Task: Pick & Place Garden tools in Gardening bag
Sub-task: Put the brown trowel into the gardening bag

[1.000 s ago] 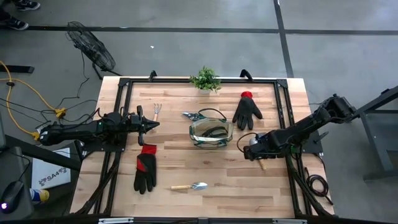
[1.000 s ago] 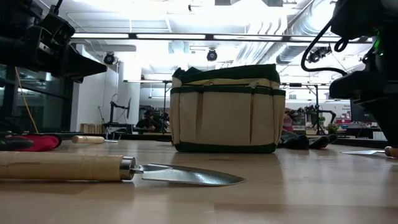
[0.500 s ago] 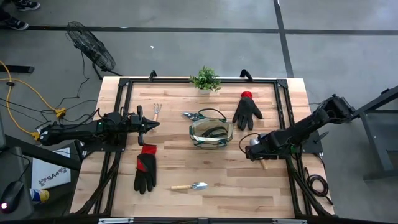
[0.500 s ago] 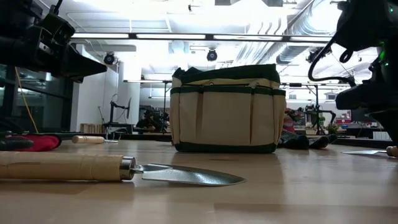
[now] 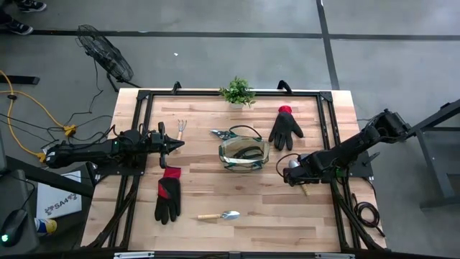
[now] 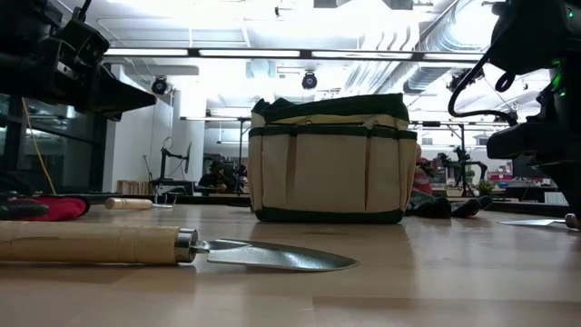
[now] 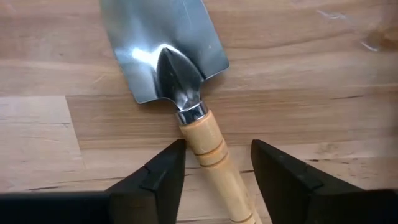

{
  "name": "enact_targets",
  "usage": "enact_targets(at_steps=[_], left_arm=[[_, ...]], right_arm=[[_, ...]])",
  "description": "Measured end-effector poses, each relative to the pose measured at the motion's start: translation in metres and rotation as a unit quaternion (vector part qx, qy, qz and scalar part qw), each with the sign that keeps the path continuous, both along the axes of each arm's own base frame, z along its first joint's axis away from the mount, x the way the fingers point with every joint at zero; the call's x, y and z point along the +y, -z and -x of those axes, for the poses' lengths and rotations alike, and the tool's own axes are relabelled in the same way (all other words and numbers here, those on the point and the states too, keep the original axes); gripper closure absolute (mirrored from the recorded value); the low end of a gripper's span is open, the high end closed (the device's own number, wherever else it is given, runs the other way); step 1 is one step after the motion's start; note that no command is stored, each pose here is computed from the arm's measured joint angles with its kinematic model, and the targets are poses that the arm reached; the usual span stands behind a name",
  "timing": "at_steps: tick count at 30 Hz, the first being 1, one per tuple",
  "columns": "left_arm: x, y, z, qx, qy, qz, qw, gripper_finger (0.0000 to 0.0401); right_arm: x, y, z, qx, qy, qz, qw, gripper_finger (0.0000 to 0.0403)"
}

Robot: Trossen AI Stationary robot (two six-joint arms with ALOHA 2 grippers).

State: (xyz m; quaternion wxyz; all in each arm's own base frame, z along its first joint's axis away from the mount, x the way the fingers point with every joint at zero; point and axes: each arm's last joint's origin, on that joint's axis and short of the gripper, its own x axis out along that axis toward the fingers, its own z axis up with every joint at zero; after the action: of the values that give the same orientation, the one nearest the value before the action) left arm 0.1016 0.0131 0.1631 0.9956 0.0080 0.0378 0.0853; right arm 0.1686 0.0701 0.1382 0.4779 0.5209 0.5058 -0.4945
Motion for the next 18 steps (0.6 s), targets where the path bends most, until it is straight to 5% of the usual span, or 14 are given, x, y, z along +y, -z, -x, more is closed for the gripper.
enact_targets(at_steps=[18], left_arm=[[0.0, 0.0, 0.0, 0.0, 0.0, 0.0, 1.0, 0.0391]], right_arm=[[0.0004, -0.0001, -0.0006, -0.003, -0.016, -0.003, 1.0, 0.031]])
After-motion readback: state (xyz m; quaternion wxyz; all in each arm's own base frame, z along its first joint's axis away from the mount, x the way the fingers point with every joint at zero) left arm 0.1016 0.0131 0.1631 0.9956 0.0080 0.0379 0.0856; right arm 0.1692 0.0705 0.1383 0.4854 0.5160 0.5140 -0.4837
